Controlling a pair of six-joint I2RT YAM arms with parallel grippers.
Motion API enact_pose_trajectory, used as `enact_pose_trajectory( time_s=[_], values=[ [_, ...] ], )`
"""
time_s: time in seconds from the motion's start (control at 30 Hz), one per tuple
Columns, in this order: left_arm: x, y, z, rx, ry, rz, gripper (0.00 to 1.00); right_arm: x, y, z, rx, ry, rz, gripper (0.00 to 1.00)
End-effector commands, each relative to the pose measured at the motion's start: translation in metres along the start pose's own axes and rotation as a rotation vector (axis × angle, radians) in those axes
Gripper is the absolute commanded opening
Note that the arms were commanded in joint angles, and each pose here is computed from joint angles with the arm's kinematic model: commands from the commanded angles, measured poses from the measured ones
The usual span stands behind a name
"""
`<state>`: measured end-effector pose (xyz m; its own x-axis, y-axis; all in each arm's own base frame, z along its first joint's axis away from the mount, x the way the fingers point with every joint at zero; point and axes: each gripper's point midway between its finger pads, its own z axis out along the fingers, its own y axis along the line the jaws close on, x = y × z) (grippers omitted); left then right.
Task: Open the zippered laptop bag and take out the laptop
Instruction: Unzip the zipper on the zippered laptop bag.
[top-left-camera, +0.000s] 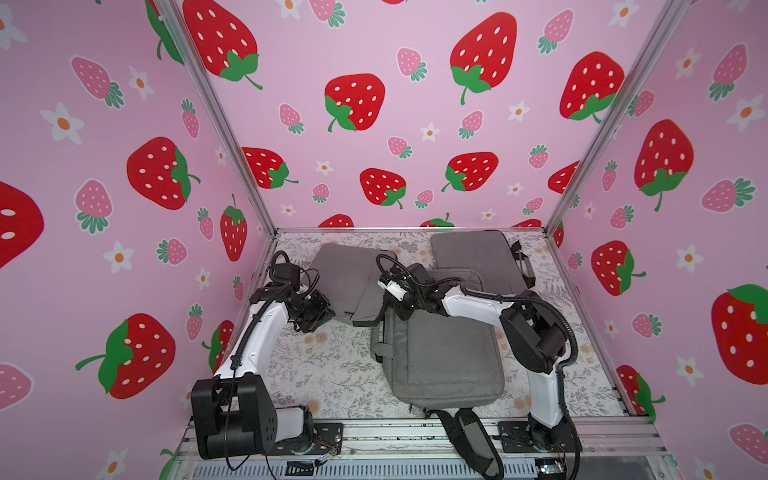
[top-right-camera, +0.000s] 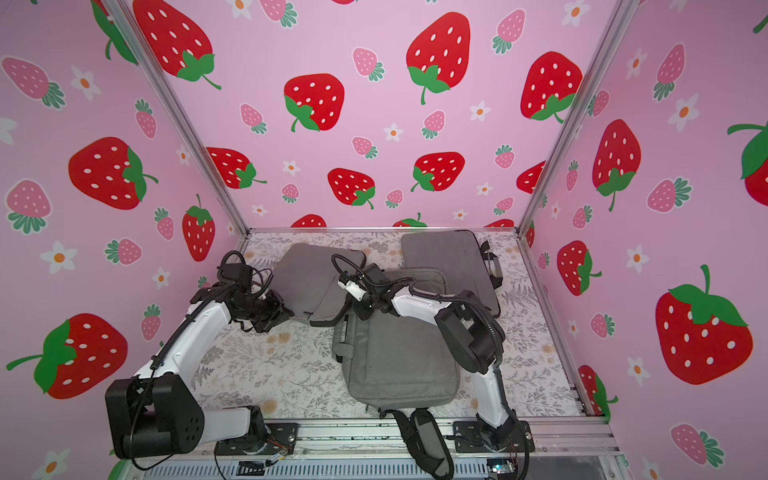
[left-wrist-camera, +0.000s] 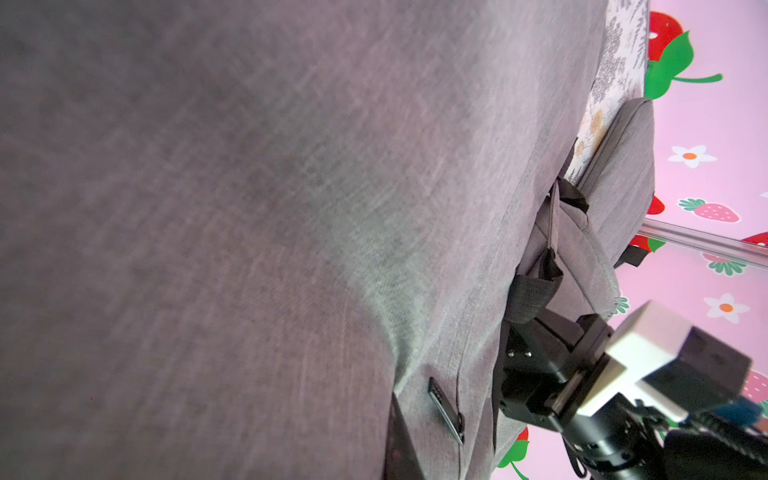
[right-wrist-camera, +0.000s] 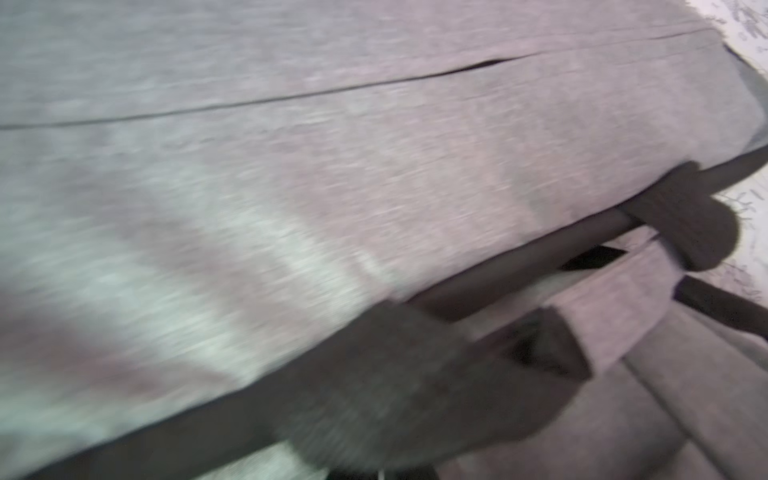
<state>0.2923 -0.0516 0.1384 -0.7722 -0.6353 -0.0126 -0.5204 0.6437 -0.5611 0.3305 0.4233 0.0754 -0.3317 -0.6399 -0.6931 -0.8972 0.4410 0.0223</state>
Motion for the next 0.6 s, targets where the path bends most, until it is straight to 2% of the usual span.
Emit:
enact_pose_trajectory(
  time_s=[0.0, 0.33, 0.57],
  values=[
    [0.012, 0.023, -0.010, -0.087, 0.000, -0.020, 0.00, 0.016, -0.060, -0.005, 0.154, 0.067, 0.087, 0.00],
    [0.025, 0.069, 0.000, -0.222, -0.017, -0.082, 0.00, -0.020, -0.140, 0.006, 0.278, 0.010, 0.145, 0.00],
    [0.038, 0.093, 0.013, -0.264, 0.001, -0.154, 0.00, -0.035, -0.196, 0.015, 0.362, -0.023, 0.190, 0.00]
  ],
)
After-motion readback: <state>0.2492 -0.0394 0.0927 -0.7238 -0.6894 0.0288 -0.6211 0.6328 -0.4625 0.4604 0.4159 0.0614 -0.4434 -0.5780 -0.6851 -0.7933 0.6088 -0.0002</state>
